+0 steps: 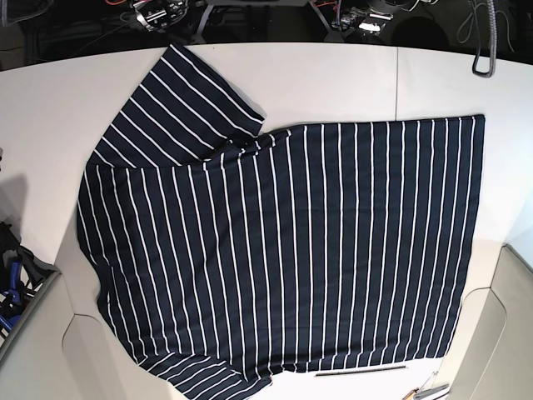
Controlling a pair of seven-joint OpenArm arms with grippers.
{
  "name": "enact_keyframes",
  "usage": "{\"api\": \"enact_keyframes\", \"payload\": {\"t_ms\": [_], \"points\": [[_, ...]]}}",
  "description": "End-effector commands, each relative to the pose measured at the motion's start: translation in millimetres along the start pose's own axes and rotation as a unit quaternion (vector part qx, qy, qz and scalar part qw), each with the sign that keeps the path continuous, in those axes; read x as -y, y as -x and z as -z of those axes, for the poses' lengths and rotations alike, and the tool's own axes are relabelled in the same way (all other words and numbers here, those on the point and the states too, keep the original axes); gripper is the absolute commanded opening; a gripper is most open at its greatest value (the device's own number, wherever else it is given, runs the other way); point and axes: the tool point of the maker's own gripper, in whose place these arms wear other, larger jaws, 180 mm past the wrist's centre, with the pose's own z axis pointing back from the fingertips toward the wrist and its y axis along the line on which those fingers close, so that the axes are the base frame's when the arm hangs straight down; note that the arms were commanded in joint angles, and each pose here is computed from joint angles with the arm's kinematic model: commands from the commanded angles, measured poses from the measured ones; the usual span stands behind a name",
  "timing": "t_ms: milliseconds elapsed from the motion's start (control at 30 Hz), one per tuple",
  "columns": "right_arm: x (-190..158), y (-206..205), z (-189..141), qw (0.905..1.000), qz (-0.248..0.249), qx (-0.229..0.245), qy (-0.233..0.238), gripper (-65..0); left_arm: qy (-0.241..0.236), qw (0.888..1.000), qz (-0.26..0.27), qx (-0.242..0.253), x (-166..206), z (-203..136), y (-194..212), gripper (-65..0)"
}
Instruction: Fold the T-shirt properly
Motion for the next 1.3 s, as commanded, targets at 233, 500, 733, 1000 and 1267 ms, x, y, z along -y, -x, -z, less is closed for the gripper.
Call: {"api": "enact_keyframes", "payload": {"t_ms": [233, 500, 733, 1000, 1267], "points": [[1.8, -9.5, -1.2, 0.9999, 0.0, 0.014, 0.0, -59.7, 0.012, 1.0, 0.01, 0.012, 3.8, -2.3, -9.5, -56.8], [2.5, -6.8, -1.3, 0.9999, 0.0, 0.012, 0.0, -59.7, 0.064, 0.997, 0.032, 0.009, 22.6, -3.7, -7.5, -56.8], [5.7, 4.3, -2.6, 1.0, 0.0, 0.005, 0.003, -59.7, 0.084, 0.995, 0.048, 0.0, 30.5, -2.1, 5.2, -56.8], [12.4, 20.1, -6.2, 1.0, -0.001, -0.001, 0.009, -59.7, 0.08, 0.995, 0.055, 0.007, 22.6, -0.8, 32.7, -56.8], [8.4, 36.6, -15.4, 0.9998, -0.014, 0.008, -0.01, -59.7, 0.07, 0.995, 0.064, 0.014, 7.8, -4.7, 64.5, -56.8]]}}
